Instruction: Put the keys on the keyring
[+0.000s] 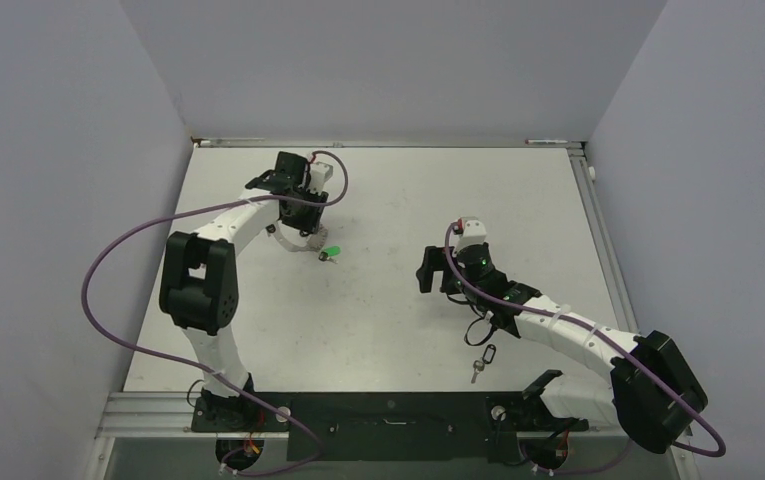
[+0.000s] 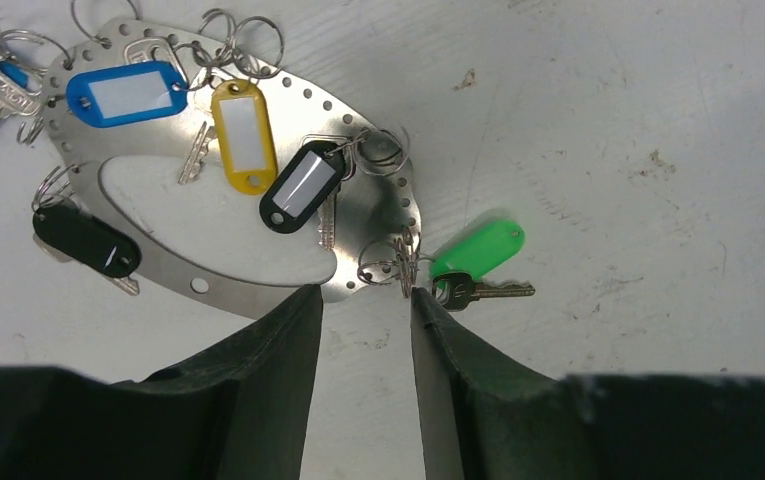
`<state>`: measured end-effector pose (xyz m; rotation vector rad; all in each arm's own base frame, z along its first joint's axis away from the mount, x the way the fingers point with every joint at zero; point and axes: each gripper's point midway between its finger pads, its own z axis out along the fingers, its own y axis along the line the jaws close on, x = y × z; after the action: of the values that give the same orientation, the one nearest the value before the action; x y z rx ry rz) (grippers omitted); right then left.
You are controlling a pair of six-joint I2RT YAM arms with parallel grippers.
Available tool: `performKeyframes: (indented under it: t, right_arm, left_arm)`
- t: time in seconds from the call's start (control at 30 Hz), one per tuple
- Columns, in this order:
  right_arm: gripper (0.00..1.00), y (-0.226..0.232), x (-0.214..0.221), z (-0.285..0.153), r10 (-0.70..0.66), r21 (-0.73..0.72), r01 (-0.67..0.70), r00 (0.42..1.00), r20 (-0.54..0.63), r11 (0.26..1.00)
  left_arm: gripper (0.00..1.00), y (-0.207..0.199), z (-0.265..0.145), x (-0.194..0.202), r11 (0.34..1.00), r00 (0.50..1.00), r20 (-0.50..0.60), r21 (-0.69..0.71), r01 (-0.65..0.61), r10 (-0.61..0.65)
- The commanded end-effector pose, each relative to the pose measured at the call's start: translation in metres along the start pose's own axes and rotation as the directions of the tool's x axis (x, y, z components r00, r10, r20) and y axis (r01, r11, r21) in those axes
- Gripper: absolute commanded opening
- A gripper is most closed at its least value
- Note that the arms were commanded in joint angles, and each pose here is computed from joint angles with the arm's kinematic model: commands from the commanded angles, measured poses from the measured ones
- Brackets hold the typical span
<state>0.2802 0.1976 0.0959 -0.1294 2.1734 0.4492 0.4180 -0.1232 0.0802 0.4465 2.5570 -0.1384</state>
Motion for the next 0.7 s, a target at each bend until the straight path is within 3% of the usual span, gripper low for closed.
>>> performKeyframes:
  t: [0.0,0.17,0.67]
  right_arm:
    - [0.95,0.011,-0.008,0.001,-0.014,-0.051,0.015,0.999,0.037,0.999]
    - [0.95,0.012,-0.005,0.001,-0.016,-0.054,0.017,0.999,0.031,0.998]
    - [0.95,0.014,0.000,0.005,-0.015,-0.069,0.015,1.000,0.013,0.997]
  left_arm:
    - [0.34,-0.004,0.010,-0.004,0.981,0.989,0.011,0.122,-0.151,0.150]
    - [0.34,-0.007,0.019,0.010,0.967,0.979,-0.021,0.165,-0.194,0.201]
    - [0.29,0.004,0.035,0.017,0.972,0.975,-0.063,0.115,-0.206,0.214]
